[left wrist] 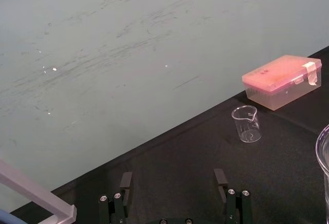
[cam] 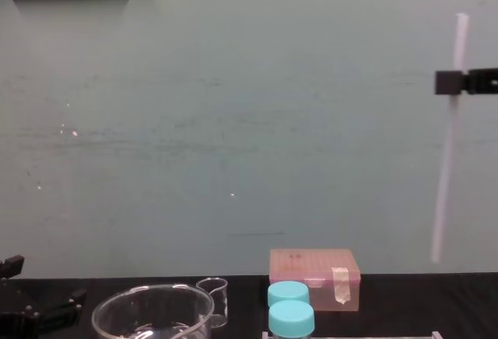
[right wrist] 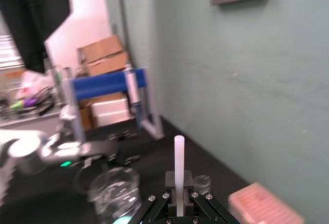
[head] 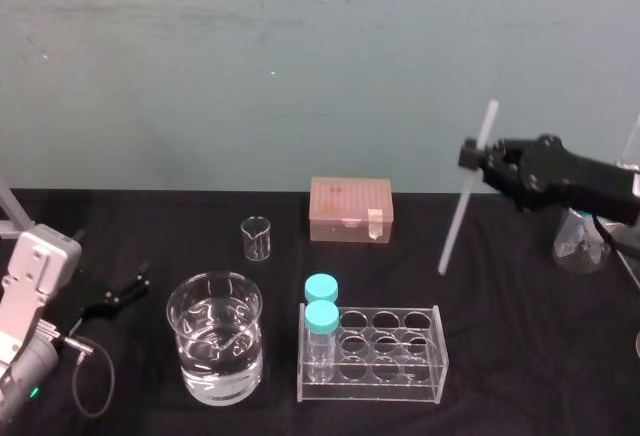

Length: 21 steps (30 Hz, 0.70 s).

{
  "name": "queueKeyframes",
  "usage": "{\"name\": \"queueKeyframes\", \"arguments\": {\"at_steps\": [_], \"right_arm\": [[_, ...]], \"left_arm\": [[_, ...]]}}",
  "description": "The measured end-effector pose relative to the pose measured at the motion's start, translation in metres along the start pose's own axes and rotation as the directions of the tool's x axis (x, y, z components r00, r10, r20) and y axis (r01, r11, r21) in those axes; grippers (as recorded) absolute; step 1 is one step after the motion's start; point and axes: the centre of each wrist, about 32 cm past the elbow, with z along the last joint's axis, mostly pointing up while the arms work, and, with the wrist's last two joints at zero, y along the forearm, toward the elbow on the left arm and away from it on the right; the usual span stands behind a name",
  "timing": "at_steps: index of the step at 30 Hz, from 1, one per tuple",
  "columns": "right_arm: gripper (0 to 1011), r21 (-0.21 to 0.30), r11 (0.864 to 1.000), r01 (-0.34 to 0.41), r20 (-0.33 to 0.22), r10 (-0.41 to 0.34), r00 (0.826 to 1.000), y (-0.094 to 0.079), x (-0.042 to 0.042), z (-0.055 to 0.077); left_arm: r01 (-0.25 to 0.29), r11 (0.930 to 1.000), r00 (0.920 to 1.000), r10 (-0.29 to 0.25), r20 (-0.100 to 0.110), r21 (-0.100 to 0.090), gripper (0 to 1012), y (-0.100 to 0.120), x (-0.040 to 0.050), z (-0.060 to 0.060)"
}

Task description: Pick up the stirring rod with one hand, then place it down.

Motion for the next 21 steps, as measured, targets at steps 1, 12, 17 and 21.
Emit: {"name": "queueKeyframes", "arguments": {"at_steps": [1,12,17,21], "right_arm": [[72,-0.012,1.000,-0.028,-0.003,0.028,1.000,-0.006,-0.0039,-0.001],[72,-0.062,0.986,-0.154,-0.058,0.150,0.987,-0.021,-0.0146,-0.023],[72,-0.076,0.984,-0.164,-0.061,0.160,0.985,-0.019,-0.0138,-0.034],[72,-0.092,0.983,-0.161,-0.055,0.156,0.986,-0.016,-0.0120,-0.042]], "left_arm": [[0.000,1.0000,1.0000,0.000,0.000,0.000,1005,0.000,0.0000,0.000],[0.000,1.0000,1.0000,0.000,0.000,0.000,1005,0.000,0.0000,0.000],[0.000,1.0000,1.0000,0.000,0.000,0.000,1005,0.000,0.0000,0.000],[0.000,1.0000,1.0000,0.000,0.000,0.000,1005,0.000,0.0000,0.000]]}}
